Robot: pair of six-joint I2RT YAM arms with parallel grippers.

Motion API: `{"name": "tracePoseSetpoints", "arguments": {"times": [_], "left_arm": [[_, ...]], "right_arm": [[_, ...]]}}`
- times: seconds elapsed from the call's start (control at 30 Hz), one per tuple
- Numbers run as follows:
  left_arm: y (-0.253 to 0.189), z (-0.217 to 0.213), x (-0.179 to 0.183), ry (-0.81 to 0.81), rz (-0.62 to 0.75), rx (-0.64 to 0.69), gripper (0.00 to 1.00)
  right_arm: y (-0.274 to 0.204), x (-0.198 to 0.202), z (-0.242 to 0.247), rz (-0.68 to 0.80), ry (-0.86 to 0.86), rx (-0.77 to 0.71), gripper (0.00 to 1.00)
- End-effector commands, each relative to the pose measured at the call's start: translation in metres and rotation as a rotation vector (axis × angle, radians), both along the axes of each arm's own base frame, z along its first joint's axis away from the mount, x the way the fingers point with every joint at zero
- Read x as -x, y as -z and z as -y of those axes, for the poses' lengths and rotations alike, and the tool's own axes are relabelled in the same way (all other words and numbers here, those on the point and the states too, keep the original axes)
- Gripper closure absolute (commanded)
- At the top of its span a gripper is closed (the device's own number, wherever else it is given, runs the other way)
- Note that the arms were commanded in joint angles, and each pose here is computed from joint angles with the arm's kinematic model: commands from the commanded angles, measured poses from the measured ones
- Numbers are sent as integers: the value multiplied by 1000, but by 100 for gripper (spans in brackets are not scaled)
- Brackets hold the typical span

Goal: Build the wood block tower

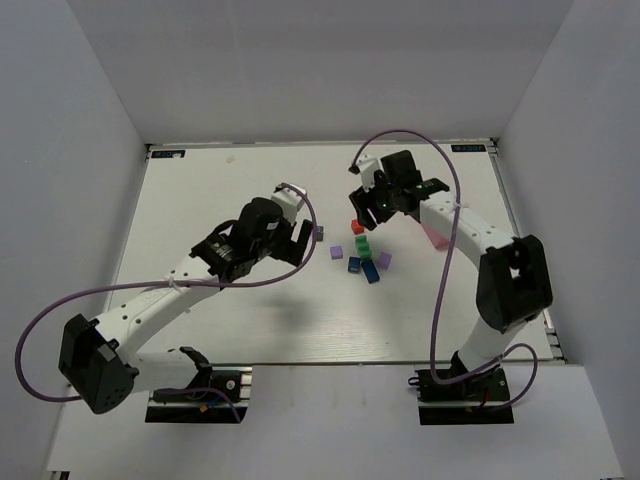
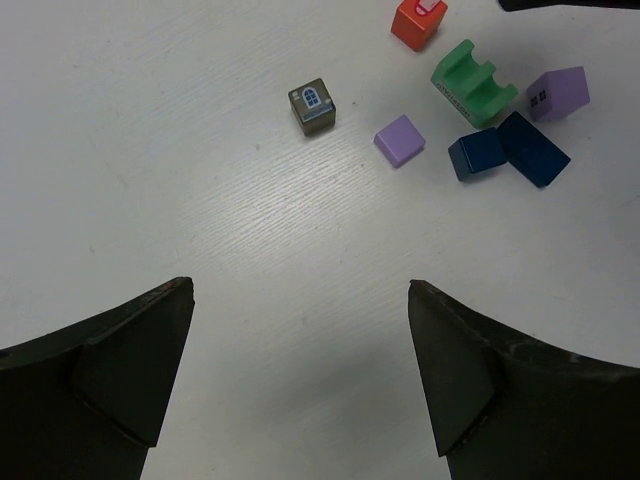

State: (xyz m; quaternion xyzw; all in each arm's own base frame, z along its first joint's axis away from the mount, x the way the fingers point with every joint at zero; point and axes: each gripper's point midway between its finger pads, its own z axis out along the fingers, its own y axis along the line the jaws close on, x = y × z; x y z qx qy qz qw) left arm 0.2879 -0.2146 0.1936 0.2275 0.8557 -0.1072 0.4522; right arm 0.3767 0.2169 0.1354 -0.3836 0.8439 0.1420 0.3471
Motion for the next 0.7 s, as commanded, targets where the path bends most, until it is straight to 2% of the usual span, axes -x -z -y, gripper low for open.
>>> {"name": "tracePoseSetpoints", "arguments": {"times": [0.0, 0.43, 0.67], "left_arm": [[-34, -4, -2, 41, 119, 16, 2], [-42, -13, 6, 44, 166, 29, 2], [-45, -16, 8, 44, 175, 36, 2]], "right_arm": [[6, -15, -9, -24, 16, 15, 34], [39, -52, -33, -70, 10, 67, 36], [58, -54, -33, -111, 8, 95, 36]]}}
